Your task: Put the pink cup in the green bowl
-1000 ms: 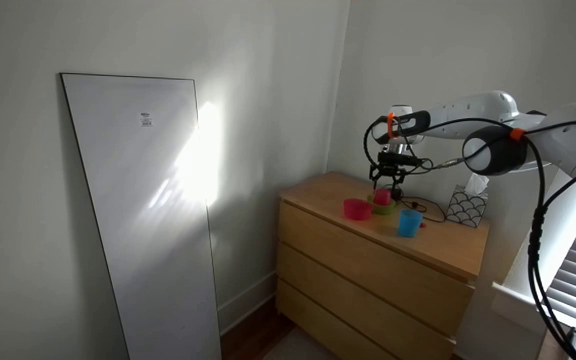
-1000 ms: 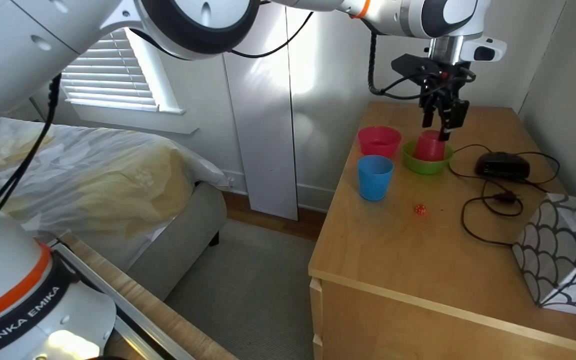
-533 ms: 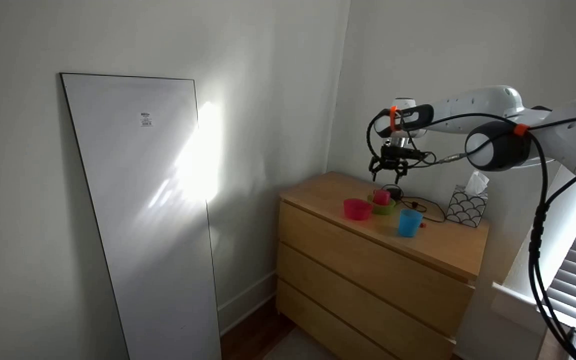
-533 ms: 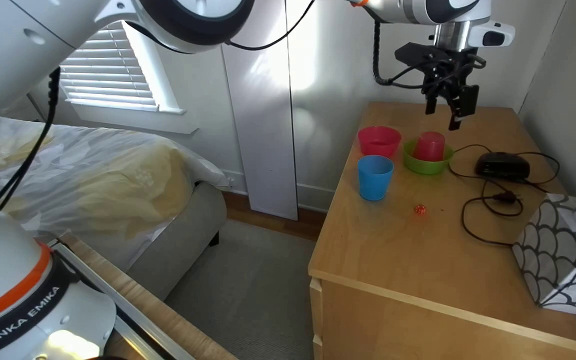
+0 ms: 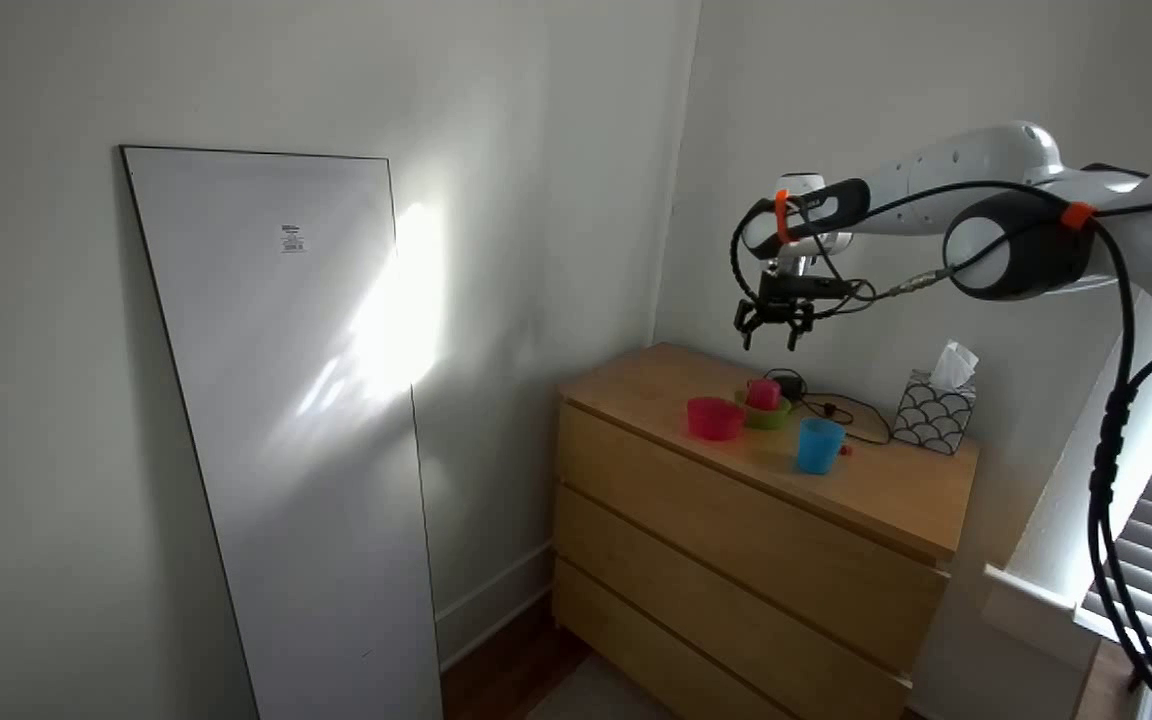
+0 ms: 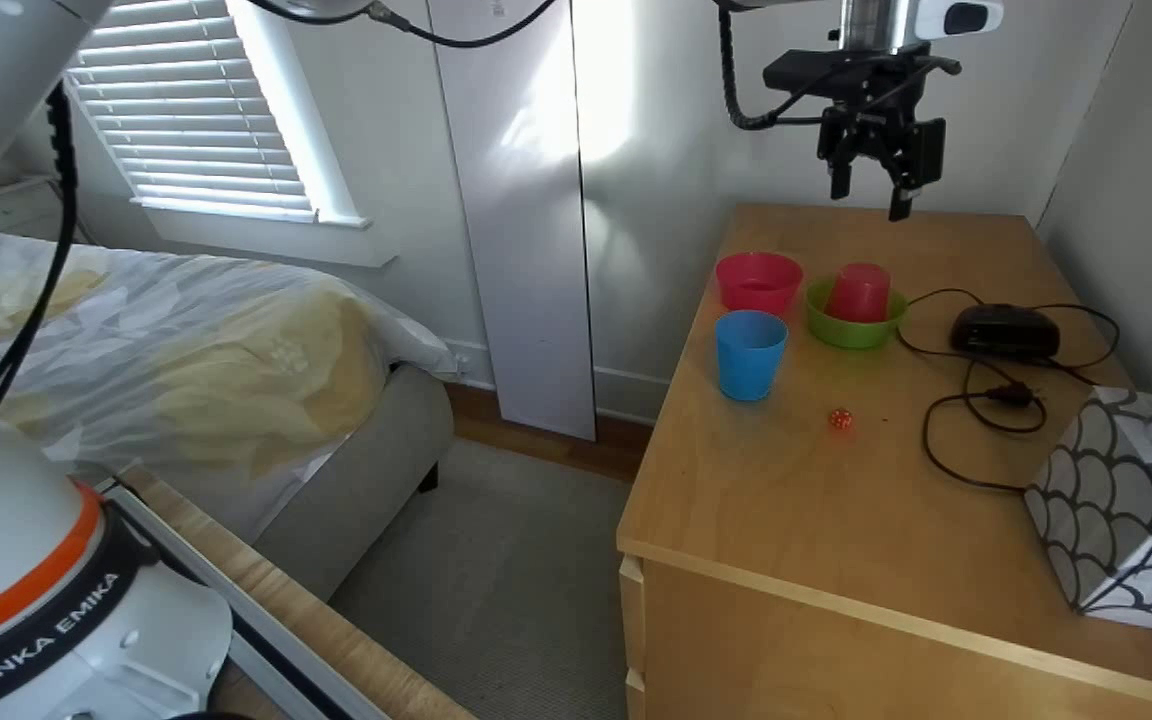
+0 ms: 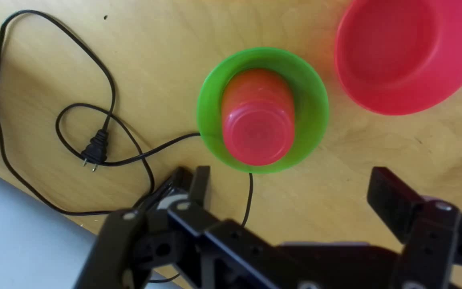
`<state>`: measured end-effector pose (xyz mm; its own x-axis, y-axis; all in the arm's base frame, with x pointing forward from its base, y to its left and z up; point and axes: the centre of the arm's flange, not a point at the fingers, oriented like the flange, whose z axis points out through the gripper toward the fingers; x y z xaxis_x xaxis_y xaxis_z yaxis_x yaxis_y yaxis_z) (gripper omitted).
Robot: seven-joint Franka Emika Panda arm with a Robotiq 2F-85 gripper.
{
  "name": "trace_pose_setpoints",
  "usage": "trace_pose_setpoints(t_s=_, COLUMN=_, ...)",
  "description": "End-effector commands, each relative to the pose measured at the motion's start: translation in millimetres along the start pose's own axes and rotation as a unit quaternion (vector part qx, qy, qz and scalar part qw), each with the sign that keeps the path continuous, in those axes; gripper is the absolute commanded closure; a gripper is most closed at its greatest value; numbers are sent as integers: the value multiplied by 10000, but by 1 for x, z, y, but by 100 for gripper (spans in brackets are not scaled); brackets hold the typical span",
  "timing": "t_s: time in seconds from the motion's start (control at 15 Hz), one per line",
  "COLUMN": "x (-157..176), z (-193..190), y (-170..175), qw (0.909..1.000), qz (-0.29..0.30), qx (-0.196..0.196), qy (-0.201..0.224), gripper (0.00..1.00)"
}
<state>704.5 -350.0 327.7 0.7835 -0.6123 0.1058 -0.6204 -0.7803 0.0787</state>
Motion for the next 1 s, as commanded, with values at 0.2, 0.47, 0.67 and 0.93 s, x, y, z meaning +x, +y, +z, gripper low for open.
trace_pose_setpoints(t_s=0.2, x=-103, z=3, y=-18, qw=9987, qz=-415, qx=-161, qy=-253, gripper=0)
trace_pose_setpoints(t_s=0.47, x=-126, z=3, y=-15, qw=9984, qz=-562, qx=-27, qy=75, gripper=0)
trace_pose_setpoints(t_s=0.67, x=-136, z=-4, y=-7, qw=9961, qz=-698, qx=2, qy=534, gripper=0)
trace_pose_setpoints(t_s=0.93, x=-153, z=-23, y=9, qw=9903, qz=-900, qx=27, qy=1058, gripper=0)
